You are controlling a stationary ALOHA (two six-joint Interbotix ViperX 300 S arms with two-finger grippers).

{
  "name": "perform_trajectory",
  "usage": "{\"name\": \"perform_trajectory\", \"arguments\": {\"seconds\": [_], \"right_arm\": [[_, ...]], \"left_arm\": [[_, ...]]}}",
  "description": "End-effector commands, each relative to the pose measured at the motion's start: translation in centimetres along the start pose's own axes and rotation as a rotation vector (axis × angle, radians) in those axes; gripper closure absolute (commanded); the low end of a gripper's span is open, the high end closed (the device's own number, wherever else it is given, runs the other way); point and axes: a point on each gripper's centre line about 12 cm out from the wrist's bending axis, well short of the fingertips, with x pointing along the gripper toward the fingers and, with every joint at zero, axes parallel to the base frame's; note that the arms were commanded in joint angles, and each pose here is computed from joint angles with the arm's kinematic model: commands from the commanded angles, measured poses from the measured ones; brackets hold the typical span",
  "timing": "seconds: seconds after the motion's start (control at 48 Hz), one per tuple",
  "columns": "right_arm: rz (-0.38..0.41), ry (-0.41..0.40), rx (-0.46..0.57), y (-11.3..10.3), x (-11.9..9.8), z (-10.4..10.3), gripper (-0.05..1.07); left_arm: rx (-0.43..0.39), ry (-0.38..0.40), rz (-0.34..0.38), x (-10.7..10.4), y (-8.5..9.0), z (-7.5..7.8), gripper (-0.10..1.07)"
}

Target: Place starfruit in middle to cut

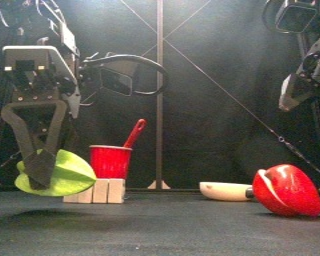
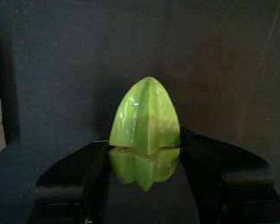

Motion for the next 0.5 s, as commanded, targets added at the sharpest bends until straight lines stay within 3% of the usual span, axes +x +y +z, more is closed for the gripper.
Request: {"name": "perform_trajectory", "arguments": {"seconds": [0.0,0.333,0.479], "right_arm": [[0.008,-0.023,0.002,0.2,-0.2,0.8,0.01],[0.008,-0.021,0.003,0.2,-0.2,0.7,0.01],[0.008,-0.021,0.005,0.2,-0.2,0.7,0.01]], "left_arm": [[0.01,-0.049,-0.016,-0.8,-0.6,1.3,0.38],[0.001,-0.124,-0.046,-2.4,-1.6,4.1,0.38],[-0.075,-0.143,-0.079,-3.3,-2.0,5.5,0.38]]}}
